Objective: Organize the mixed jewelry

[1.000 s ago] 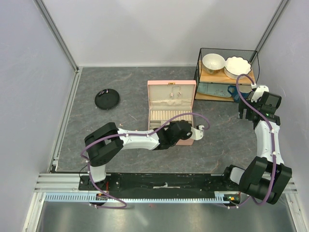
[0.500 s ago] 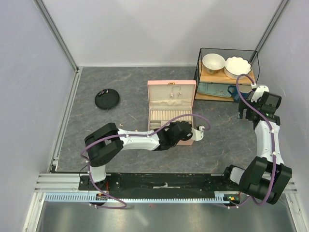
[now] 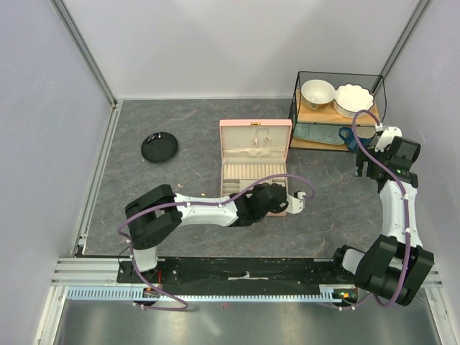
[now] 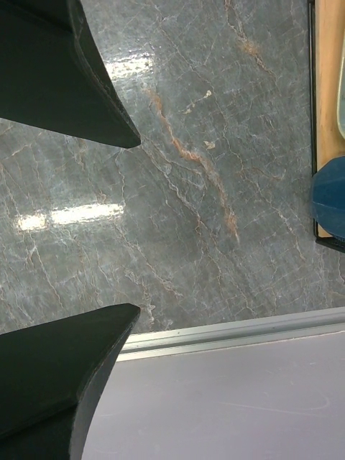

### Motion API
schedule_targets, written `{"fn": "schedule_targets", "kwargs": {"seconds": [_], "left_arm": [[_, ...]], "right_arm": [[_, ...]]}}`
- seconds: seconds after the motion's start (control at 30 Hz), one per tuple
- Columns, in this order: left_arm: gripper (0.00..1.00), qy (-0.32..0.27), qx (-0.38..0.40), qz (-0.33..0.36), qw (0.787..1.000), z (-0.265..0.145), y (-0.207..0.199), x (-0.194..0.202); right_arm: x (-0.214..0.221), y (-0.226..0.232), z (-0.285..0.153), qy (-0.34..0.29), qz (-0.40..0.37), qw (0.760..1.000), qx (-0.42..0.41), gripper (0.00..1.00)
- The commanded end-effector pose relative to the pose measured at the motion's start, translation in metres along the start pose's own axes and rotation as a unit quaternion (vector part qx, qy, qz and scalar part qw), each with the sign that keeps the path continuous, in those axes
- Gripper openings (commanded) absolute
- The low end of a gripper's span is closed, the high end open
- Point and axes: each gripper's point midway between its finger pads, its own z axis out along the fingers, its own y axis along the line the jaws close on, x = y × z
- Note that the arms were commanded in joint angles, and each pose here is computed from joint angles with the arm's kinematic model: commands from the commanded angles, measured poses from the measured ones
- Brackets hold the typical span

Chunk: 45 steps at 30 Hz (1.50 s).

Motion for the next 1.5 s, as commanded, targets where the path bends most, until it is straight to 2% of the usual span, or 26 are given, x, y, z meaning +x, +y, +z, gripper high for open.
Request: {"fn": "schedule_targets", "kwargs": {"seconds": [0.0,0.23,0.63,0.93,1.03,1.13,1.17,1.23,1.37,1.47], "left_arm": [[0.20,-0.017,0.022,-0.007,1.000,-0.010,-0.006,-0.011],[0.20,-0.023,0.011,-0.016,1.000,-0.014,0.004,-0.015],[0.23,-0.040,-0.026,-0.042,0.998,-0.036,0.048,-0.033],[0.24,-0.035,-0.041,-0.071,0.996,-0.039,0.065,-0.026],[0.24,-0.029,-0.050,-0.115,0.992,-0.039,0.085,-0.012],[0.25,-0.017,-0.042,-0.188,0.981,-0.040,0.109,0.016],[0.25,-0.009,-0.036,-0.228,0.973,-0.037,0.118,0.034],[0.27,0.007,-0.029,-0.263,0.964,-0.045,0.128,0.057],[0.32,0.034,-0.009,-0.364,0.931,-0.057,0.146,0.121],[0.33,0.062,-0.002,-0.391,0.918,-0.071,0.144,0.158]], "right_arm": [[-0.010,-0.002,-0.005,-0.027,-0.006,1.000,0.001,0.98],[-0.010,-0.001,-0.006,-0.028,-0.005,1.000,0.000,0.98],[-0.011,0.000,-0.005,-0.029,-0.005,1.000,-0.004,0.98],[-0.010,-0.001,-0.005,-0.028,-0.005,1.000,-0.003,0.98],[-0.012,-0.001,-0.006,-0.030,-0.003,1.000,-0.003,0.98],[-0.015,0.000,-0.006,-0.033,-0.005,0.999,-0.006,0.98],[-0.015,0.000,-0.007,-0.034,-0.005,0.999,-0.008,0.98],[-0.016,0.002,-0.007,-0.036,-0.005,0.999,-0.012,0.98],[-0.020,0.006,-0.007,-0.040,-0.003,0.999,-0.025,0.98],[-0.022,0.007,-0.006,-0.039,-0.001,0.999,-0.031,0.98]]}}
